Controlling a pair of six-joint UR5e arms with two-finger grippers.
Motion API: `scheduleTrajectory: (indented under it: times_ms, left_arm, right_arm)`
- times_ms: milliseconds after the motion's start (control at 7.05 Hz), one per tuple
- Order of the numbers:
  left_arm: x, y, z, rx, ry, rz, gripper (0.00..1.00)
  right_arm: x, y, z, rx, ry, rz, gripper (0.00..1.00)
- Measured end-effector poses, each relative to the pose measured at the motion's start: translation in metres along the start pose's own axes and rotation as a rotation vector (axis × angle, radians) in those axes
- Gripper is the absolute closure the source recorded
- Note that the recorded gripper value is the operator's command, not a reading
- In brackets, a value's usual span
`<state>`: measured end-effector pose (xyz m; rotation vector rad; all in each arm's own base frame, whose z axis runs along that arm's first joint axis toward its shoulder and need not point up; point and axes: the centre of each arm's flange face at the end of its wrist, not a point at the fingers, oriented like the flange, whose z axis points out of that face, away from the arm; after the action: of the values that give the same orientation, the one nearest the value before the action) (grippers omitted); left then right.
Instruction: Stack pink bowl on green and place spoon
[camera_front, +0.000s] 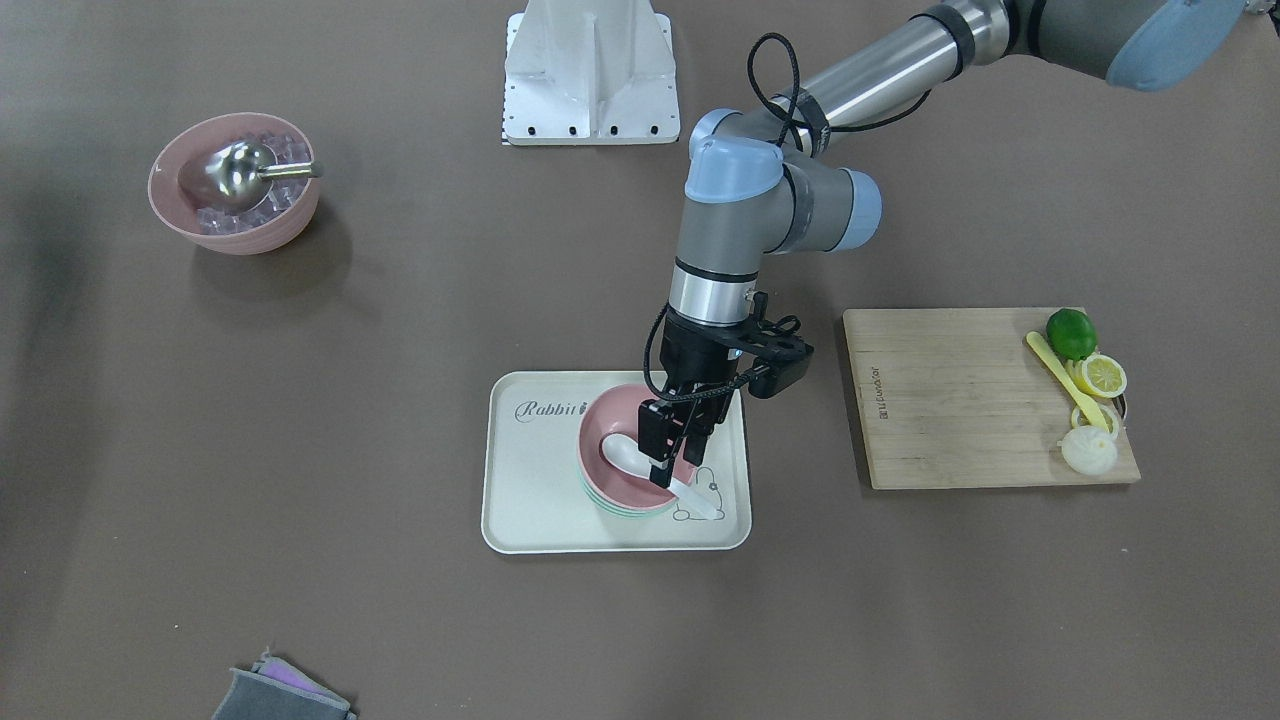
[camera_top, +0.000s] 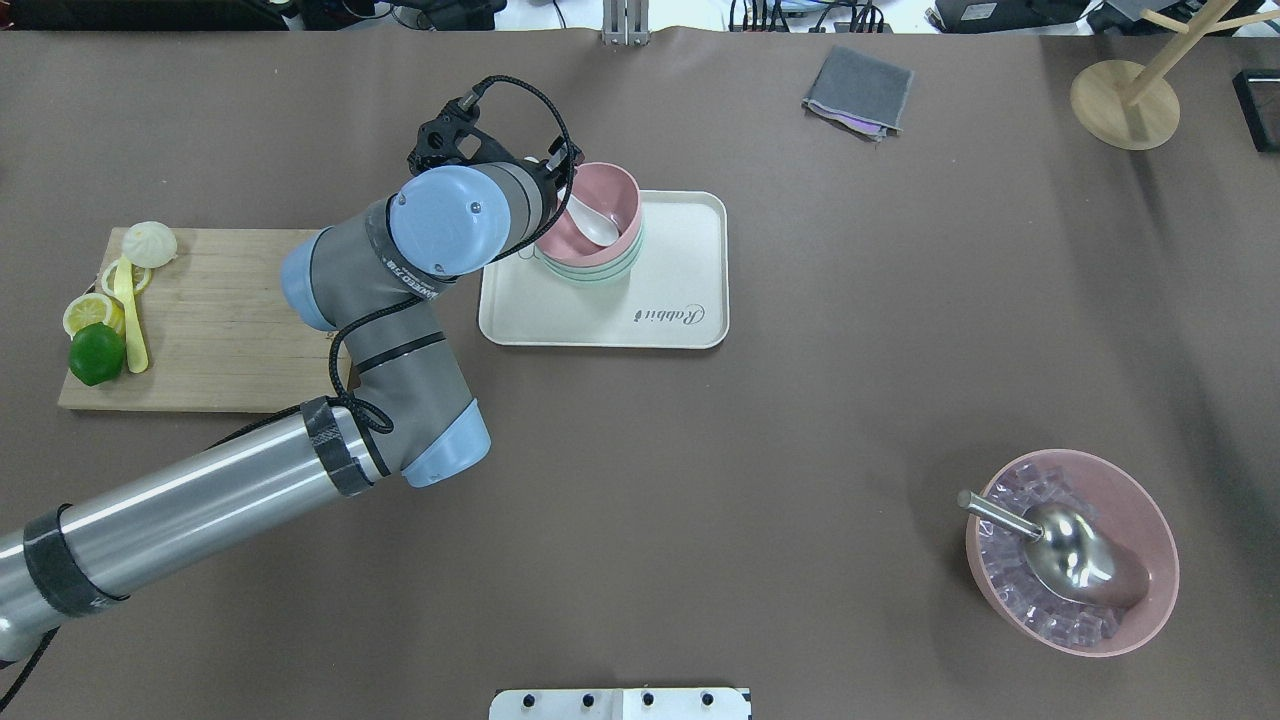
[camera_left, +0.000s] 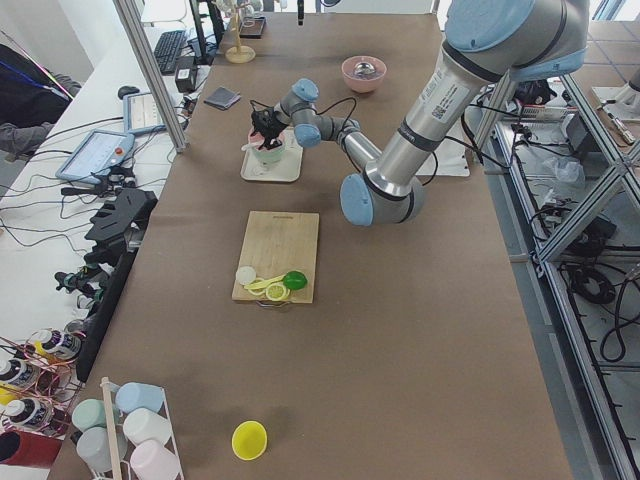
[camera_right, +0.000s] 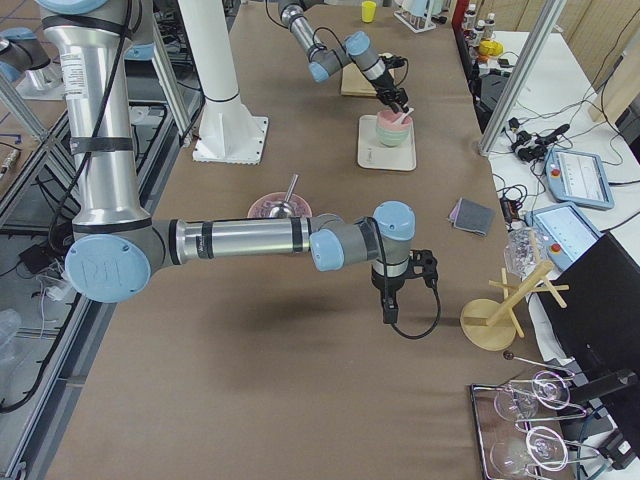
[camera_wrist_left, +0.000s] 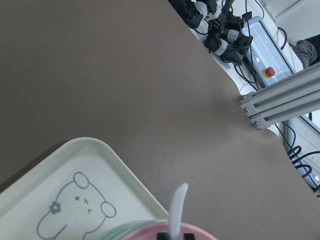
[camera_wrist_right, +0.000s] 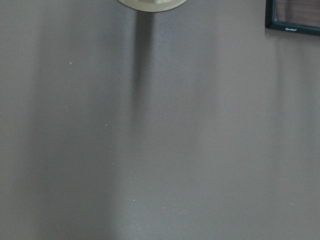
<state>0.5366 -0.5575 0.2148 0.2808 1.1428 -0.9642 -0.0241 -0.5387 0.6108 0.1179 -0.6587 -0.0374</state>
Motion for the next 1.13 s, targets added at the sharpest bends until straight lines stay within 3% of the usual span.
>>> scheduleTrajectory:
  times_ms: [142, 425, 567, 851, 993, 1134]
  left_arm:
    - [-0.006, -0.004, -0.015, -0.015, -0.007, 0.05, 0.03]
    - [-0.037, -0.022, -0.083, -0.132, -0.032, 0.187, 0.03]
    - [-0.057, -0.036, -0.123, -0.183, -0.075, 0.345, 0.02]
    - [-0.079, -0.072, -0.167, -0.213, -0.236, 0.693, 0.02]
    - [-0.09, -0.107, -0.174, -0.244, -0.308, 0.854, 0.02]
    - [-0.11, -0.161, -0.179, -0.313, -0.356, 0.988, 0.02]
  right_arm:
    - [0.001, 0.001, 0.001, -0.001, 0.001, 0.001, 0.0]
    - [0.003, 0.004, 0.003, -0.006, 0.003, 0.005, 0.0]
    - [0.004, 0.005, 0.003, -0.008, 0.003, 0.006, 0.0]
    - [0.006, 0.009, 0.006, -0.014, 0.004, 0.01, 0.0]
    - [0.008, 0.012, 0.007, -0.018, 0.005, 0.012, 0.0]
    - [0.012, 0.018, 0.01, -0.026, 0.006, 0.016, 0.0]
